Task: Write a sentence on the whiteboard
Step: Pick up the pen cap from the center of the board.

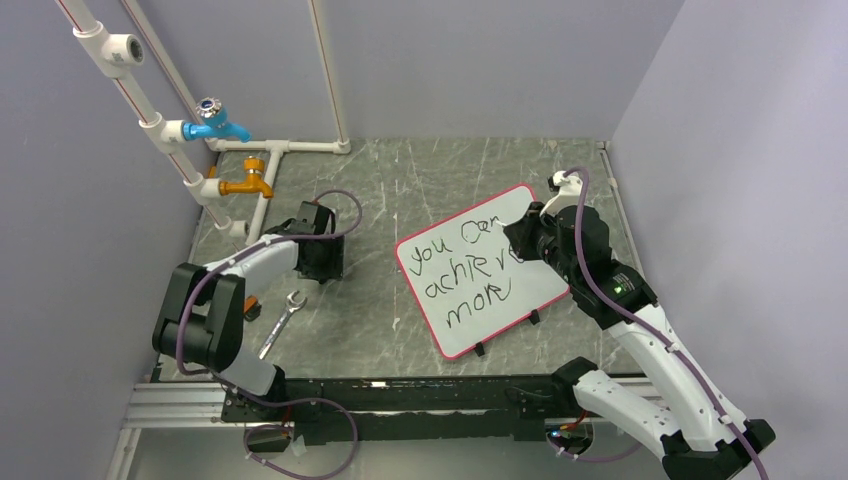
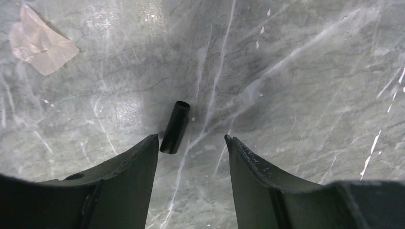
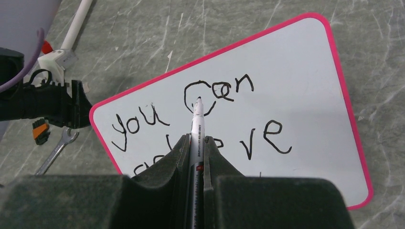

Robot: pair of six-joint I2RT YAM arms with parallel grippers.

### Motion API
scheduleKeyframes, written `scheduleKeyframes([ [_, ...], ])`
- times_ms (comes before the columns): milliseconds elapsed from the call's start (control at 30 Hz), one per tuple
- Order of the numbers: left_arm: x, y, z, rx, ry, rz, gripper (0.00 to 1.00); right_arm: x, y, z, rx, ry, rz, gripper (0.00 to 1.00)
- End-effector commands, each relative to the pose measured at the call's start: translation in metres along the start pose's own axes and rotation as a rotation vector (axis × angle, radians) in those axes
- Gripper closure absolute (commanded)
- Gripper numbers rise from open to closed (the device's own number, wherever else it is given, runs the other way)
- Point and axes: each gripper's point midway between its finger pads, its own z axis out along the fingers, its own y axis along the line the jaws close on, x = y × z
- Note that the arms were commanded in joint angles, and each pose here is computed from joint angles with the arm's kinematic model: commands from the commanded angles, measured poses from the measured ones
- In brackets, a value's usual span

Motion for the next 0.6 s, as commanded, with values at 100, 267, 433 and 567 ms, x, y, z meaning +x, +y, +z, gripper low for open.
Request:
scheduleKeyframes([
  [100,-0.001,-0.012,0.014,0.077,0.029,-0.047,0.52,-0.019,0.008,-0.005,-0.028,-0.049,0.009,1.0],
  [267,0.008,-0.017,0.018,0.108,0.04,-0.062,0.64,-0.018,0.006,-0.005,-0.015,-0.051,0.006,1.0],
  [433,0.018,-0.019,0.02,0.13,0.04,-0.064,0.71,-0.016,0.005,-0.002,-0.013,-0.046,0.004,1.0],
  [567,0.028,-0.021,0.024,0.149,0.061,-0.062,0.87,-0.015,0.005,0.0,-0.011,-0.043,0.005,1.0],
])
